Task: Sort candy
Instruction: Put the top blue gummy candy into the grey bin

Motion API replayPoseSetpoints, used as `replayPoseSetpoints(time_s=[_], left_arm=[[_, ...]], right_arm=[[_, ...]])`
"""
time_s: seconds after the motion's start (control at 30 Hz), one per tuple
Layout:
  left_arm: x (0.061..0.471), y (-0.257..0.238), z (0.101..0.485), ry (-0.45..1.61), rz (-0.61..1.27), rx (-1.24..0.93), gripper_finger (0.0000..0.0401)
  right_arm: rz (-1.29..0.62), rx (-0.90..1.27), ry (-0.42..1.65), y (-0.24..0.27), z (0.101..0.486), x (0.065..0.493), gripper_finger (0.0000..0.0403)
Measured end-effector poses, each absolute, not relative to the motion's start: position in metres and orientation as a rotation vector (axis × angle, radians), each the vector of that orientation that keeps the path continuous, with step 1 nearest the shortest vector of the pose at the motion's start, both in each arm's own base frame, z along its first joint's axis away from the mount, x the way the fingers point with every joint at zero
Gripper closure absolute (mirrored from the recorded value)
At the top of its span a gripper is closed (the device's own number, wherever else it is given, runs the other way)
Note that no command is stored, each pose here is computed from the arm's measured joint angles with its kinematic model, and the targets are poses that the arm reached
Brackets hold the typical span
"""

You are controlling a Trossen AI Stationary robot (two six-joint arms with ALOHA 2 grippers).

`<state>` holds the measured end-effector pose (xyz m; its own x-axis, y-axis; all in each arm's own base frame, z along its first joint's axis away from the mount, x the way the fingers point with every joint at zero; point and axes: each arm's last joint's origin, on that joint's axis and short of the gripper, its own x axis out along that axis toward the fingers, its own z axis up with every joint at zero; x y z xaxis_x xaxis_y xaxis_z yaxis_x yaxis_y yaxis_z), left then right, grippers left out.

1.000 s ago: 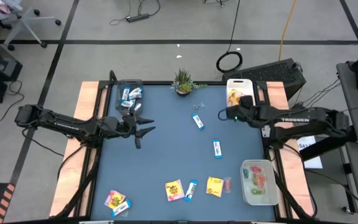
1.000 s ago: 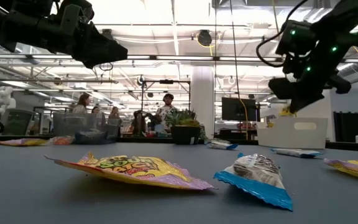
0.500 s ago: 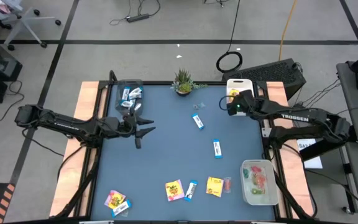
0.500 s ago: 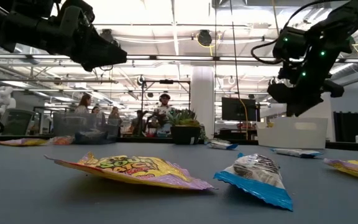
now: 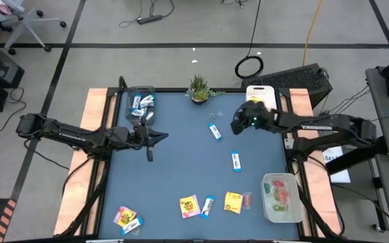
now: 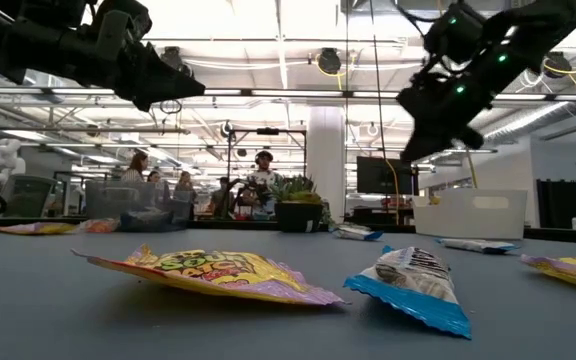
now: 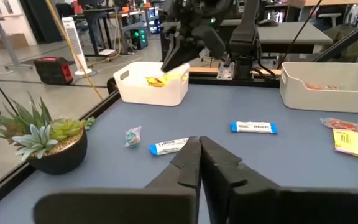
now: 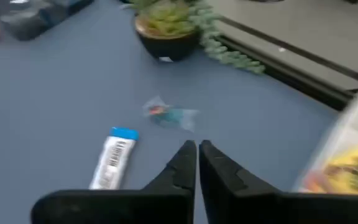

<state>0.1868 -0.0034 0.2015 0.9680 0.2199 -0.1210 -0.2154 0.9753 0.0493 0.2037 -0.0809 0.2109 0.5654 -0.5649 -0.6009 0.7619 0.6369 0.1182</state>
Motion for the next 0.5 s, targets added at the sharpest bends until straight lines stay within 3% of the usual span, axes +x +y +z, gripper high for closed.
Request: replayPoseSetpoints(time_s=[0.13, 0.5], left_arm=[[0.187, -0.003, 0.202, 0.125, 0.22, 0.035, 0.0391], [0.187, -0.003, 0.201, 0.133, 0.22, 0.037, 0.0389]], right_arm=[[-0.791, 0.419, 0.569, -0.087, 0.192, 0.223, 0.038], [-0.749, 0.41, 0.699, -0.119, 0.171, 0.279, 0.0266]])
